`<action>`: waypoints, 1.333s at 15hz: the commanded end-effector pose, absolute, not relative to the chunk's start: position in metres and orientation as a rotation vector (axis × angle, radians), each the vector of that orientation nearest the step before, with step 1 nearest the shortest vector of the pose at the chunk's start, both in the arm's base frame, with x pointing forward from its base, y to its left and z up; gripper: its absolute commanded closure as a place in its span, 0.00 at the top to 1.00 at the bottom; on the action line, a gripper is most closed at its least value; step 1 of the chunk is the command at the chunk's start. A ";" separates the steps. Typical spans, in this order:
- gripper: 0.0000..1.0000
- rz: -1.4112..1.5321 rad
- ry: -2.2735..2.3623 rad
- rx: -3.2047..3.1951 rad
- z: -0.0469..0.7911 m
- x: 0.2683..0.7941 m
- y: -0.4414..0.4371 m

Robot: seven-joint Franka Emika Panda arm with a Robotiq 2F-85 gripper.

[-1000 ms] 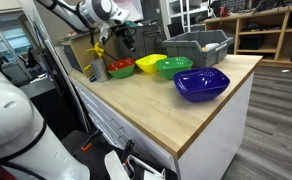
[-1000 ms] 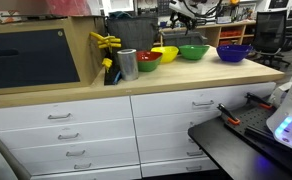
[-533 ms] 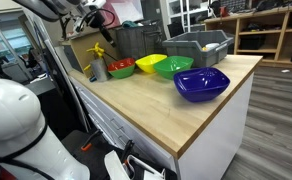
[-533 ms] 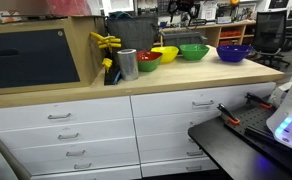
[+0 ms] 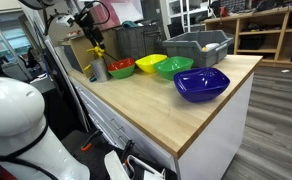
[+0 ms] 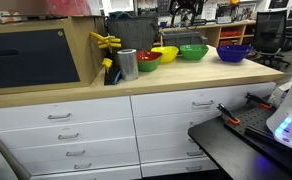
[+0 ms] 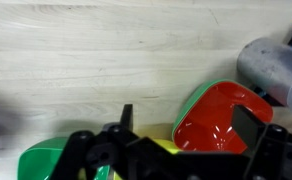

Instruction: Remove the top green bowl from the stacked bowls and place it in between the blue and yellow bowls

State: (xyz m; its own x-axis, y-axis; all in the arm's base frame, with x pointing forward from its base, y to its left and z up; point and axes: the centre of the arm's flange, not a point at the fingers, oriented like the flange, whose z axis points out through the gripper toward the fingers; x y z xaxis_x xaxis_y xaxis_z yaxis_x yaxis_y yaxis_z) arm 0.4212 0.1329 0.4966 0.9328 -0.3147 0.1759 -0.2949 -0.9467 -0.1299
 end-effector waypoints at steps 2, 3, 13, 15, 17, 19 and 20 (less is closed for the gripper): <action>1.00 -0.096 0.150 -3.080 0.519 0.419 0.129; 1.00 -0.060 0.091 -3.092 0.522 0.420 0.127; 1.00 0.245 -0.512 -3.143 0.585 0.476 0.091; 1.00 0.263 -0.604 -3.137 0.596 0.486 0.087; 1.00 0.224 -0.547 -3.147 0.582 0.469 0.087; 1.00 0.230 -0.575 -3.154 0.587 0.477 0.087; 1.00 0.234 -0.575 -3.154 0.587 0.479 0.087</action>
